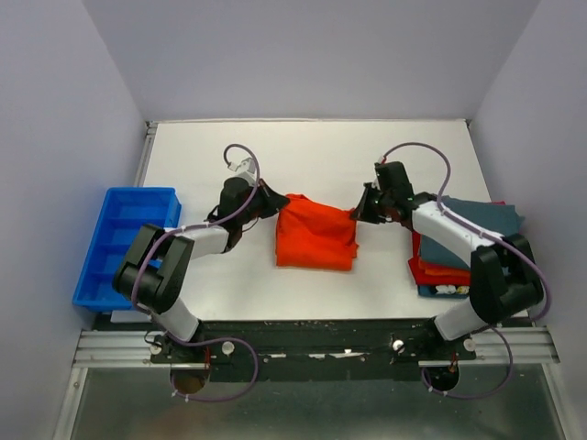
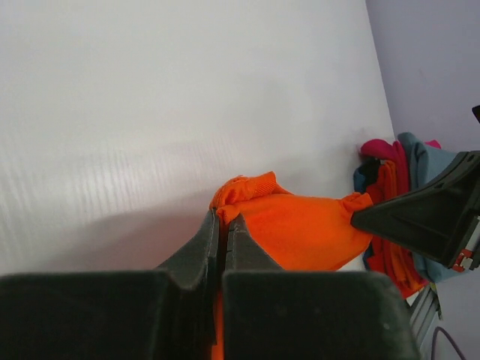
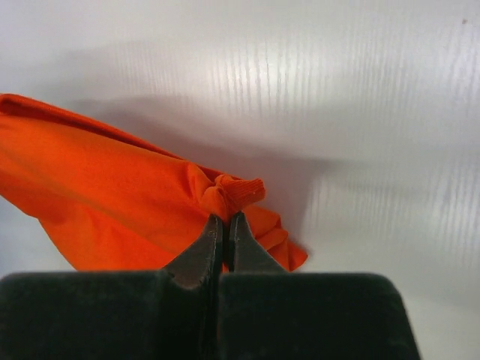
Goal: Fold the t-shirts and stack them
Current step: Put the neatly folded tshirt into the corner of the board with both arms
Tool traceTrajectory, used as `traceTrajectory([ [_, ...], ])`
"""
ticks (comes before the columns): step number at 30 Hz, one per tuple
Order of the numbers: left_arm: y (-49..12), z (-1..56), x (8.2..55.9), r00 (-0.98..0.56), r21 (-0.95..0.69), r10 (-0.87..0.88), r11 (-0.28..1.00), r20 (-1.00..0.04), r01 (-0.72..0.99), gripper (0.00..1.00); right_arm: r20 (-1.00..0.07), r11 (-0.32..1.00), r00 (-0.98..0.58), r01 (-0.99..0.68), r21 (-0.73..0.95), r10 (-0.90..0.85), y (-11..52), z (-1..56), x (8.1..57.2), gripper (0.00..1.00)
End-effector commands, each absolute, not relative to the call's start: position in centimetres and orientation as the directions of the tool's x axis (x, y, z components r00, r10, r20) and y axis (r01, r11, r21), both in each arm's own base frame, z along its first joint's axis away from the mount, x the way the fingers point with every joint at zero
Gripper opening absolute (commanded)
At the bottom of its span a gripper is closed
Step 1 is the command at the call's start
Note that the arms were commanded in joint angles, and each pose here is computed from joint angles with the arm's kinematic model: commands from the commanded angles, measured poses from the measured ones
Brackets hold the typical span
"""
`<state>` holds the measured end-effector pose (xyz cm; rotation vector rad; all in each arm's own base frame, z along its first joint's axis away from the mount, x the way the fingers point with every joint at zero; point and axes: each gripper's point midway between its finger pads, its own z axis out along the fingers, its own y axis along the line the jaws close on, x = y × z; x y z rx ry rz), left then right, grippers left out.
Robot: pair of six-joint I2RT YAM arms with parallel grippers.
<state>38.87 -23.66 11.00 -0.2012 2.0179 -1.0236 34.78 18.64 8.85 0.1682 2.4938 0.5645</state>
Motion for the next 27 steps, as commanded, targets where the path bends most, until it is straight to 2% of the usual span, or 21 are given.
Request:
traceTrajectory([
  [1, -24.3, 15.4, 37.8, -0.513, -0.651, -0.450, 0.685, -0.731, 0.327, 0.00, -0.642, 0.916, -0.729, -0.052, 0.397, 0.236, 16.7, 12.2, 34.5, 0.01],
  [7, -25.5, 20.1, 35.5, -0.428, -0.592, -0.427, 0.695, -0.796, 0.408, 0.00, -0.747, 0.936, -0.616, -0.043, 0.349, 0.250, 14.0, 16.3, 33.4, 0.01],
  [16, -28.4, 24.3, 33.0, -0.381, -0.571, -0.428, 0.664, -0.820, 0.483, 0.00, -0.847, 0.952, -0.443, 0.054, 0.302, 0.294, 9.7, 22.8, 31.7, 0.01],
  [22, -31.4, 27.8, 31.2, -0.343, -0.545, -0.423, 0.648, -0.839, 0.532, 0.00, -0.867, 0.946, -0.404, 0.256, 0.198, 0.290, 4.8, 26.2, 29.5, 0.01],
  [27, -34.8, 30.5, 29.4, -0.330, -0.540, -0.433, 0.584, -0.839, 0.606, 0.00, -0.886, 0.919, -0.360, 0.362, 0.158, 0.294, 1.8, 28.4, 27.4, 0.01],
])
